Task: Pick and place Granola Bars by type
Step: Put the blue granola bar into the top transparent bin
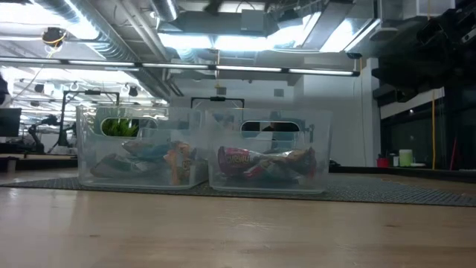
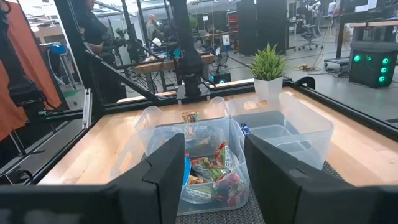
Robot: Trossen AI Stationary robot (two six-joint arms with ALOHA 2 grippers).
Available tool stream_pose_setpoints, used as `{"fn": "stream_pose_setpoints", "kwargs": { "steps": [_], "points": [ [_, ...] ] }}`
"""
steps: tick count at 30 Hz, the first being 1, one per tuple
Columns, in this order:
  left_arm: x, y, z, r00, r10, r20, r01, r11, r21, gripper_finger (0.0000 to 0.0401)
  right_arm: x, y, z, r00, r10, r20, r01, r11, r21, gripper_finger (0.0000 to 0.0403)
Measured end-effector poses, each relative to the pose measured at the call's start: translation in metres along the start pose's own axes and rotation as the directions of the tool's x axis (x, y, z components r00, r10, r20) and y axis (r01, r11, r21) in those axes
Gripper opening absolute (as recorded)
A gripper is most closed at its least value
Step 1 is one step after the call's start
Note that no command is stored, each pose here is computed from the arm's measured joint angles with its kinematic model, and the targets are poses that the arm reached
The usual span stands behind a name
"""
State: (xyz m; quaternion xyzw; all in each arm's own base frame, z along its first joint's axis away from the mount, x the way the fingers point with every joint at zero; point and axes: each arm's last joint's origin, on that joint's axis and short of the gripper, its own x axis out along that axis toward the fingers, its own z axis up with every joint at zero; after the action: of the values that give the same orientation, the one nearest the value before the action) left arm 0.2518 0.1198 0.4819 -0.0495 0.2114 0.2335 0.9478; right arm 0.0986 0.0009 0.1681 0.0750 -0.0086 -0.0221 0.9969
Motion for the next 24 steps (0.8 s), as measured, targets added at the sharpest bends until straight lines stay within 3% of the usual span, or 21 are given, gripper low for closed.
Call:
{"fn": "stream_pose_setpoints", "kwargs": {
  "steps": [7,12,14,17,24],
  "points": [
    [0.051,-0.003,0.017,0.992,-0.037,-0.121,0.043,0.998,0.048,0.0017,0.000,0.000,0.000,1.000,0.000,0.000,0.000,1.000,0.000,0.0169],
    [0.072,-0.002,0.010,0.975,-0.031,-0.221,0.029,1.000,-0.010,0.0016,0.000,0.000,0.000,1.000,0.000,0.000,0.000,1.000,0.000,0.0169],
    [0.087,-0.002,-0.003,0.945,-0.023,-0.328,0.016,1.000,-0.021,0.0016,0.000,0.000,0.000,1.000,0.000,0.000,0.000,1.000,0.000,0.0169],
    [0.116,-0.003,-0.028,0.857,-0.015,-0.515,0.006,1.000,-0.019,0.0017,0.000,0.000,0.000,1.000,0.000,0.000,0.000,1.000,0.000,0.0169],
    [0.186,-0.027,-0.070,0.734,-0.094,-0.673,0.128,0.992,0.001,0.0017,0.000,0.000,0.000,1.000,0.000,0.000,0.000,1.000,0.000,0.0169]
  ]
}}
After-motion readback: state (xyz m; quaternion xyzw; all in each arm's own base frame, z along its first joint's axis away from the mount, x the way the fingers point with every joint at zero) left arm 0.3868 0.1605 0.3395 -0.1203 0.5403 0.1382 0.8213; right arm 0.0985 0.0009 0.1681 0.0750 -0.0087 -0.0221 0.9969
